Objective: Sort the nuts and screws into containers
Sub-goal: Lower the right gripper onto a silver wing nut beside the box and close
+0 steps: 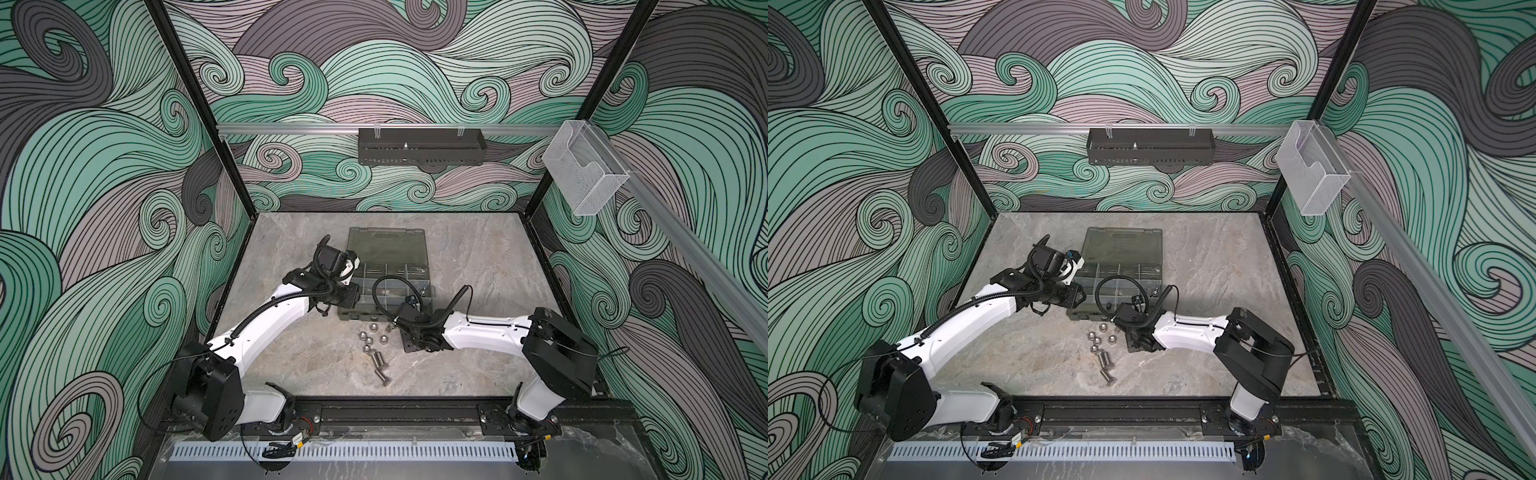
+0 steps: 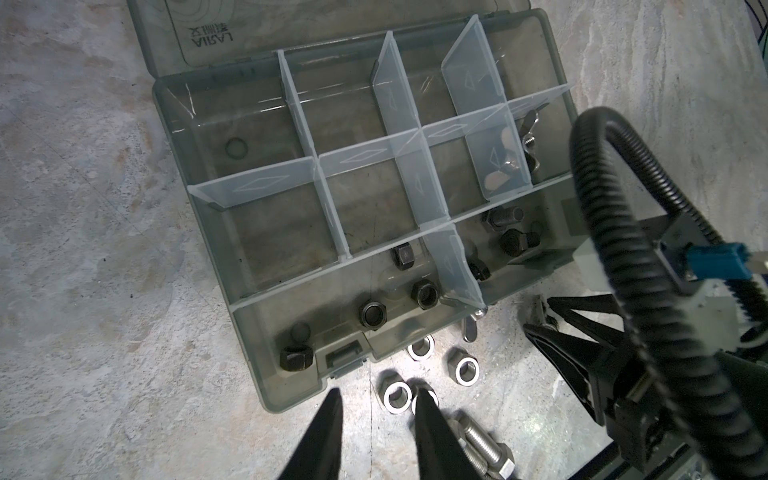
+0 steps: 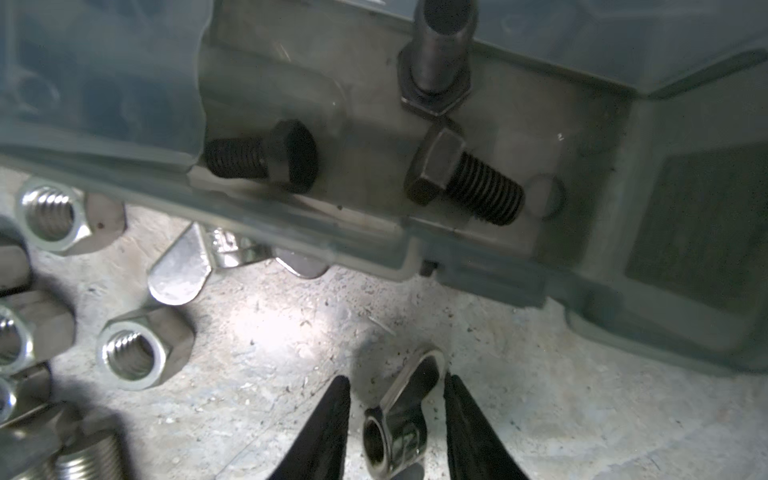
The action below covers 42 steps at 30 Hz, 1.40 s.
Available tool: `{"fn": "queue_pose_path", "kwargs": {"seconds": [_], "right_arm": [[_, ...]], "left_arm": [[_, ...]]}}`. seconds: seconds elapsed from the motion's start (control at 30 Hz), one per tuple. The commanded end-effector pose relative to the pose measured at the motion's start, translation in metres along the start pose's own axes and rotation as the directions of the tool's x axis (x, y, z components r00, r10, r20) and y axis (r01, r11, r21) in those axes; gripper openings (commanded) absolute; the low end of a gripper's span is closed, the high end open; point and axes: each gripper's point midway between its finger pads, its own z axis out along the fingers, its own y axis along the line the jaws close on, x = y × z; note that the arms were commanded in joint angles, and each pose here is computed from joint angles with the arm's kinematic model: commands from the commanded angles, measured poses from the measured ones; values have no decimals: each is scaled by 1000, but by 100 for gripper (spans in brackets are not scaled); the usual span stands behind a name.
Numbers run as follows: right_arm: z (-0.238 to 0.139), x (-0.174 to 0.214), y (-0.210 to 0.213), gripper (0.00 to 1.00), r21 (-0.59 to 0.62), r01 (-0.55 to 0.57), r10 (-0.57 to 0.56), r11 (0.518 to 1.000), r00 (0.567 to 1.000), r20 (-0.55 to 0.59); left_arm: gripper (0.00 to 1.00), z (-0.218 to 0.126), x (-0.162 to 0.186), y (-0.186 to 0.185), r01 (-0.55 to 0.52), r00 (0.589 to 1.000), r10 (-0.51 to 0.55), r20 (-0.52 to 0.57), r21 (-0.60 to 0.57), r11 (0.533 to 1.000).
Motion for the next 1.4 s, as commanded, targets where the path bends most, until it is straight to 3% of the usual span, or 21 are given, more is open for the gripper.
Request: {"fn": "queue_pose_path", "kwargs": {"seconds": [0.0,0.63,1.37], "right_arm": [[1,3,-2,36,4,-16,16,1000,1000,-6],[6,13,-5,26,3,-30,30,1000,999,-34],[-13,-2,-8,19,4,-17,17,1000,999,33]], "left_arm": [[34,-1,-1,1,12,1000,-12,6,8,1000],[34,0,-1,1,13,1000,-13,4,7,1000],[34,0,-1,1,16,1000,-16,5,12,1000]]}}
